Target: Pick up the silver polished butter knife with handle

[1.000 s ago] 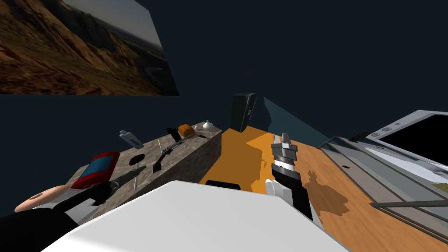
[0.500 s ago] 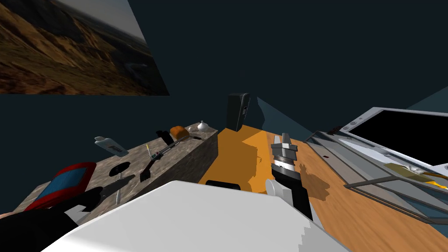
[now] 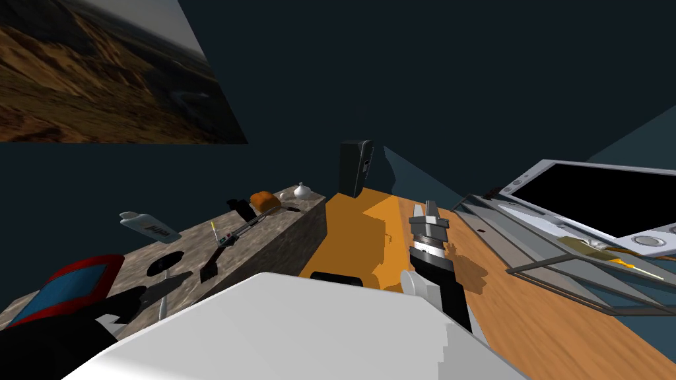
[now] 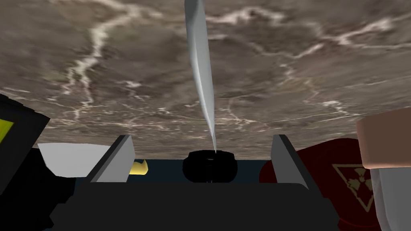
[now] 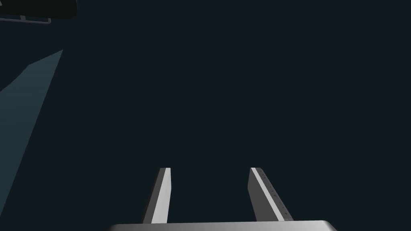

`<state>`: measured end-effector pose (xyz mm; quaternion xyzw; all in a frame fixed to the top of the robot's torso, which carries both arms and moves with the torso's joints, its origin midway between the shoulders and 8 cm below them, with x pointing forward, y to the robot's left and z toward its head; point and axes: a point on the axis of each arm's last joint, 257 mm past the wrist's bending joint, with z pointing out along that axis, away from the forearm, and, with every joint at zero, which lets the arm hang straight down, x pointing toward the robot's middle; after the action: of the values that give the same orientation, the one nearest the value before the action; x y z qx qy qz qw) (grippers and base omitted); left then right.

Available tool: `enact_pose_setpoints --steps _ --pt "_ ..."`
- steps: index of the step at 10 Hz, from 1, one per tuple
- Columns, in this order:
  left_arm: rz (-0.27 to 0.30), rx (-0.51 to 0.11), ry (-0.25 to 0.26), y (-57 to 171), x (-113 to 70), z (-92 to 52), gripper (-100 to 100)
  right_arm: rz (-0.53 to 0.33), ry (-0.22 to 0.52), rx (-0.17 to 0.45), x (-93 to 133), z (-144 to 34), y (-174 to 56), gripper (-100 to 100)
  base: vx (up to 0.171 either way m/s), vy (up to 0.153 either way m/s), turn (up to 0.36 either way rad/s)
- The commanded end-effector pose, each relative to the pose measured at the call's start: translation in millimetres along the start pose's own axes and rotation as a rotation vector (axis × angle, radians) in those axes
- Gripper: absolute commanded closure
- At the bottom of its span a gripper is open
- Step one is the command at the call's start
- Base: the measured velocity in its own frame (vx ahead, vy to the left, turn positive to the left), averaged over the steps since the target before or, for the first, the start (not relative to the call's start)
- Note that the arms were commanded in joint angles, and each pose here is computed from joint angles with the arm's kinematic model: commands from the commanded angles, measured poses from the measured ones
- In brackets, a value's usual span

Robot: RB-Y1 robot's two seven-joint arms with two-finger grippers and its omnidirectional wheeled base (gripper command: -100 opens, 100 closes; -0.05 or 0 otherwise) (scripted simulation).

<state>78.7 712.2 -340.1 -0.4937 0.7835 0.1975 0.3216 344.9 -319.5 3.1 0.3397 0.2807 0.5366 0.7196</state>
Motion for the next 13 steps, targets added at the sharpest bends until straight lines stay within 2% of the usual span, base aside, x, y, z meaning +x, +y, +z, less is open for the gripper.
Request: enact_pose_setpoints --steps 1,9,10,11,13 --pt "0.004 0.004 0.007 12 5.7 1.4 -100 0.0 0.0 0.0 0 0.0 0 0 0.045 0.008 0.024" --pt "0.014 0.012 0.001 62 21.9 1.5 -100 0.0 0.0 0.0 0 0.0 0 0 0.094 0.004 0.018" --pt "0.011 0.01 0.005 57 20.8 2.3 -100 0.0 0.0 0.0 0 0.0 0 0 0.041 -0.001 0.006" --pt "0.014 0.012 0.003 58 20.5 2.3 100 0.0 0.0 0.0 0 0.0 0 0 0.007 0.0 -0.001" --pt "0.013 0.006 0.005 60 21.0 2.1 100 0.0 0.0 0.0 0 0.0 0 0 0.001 0.001 0.006"
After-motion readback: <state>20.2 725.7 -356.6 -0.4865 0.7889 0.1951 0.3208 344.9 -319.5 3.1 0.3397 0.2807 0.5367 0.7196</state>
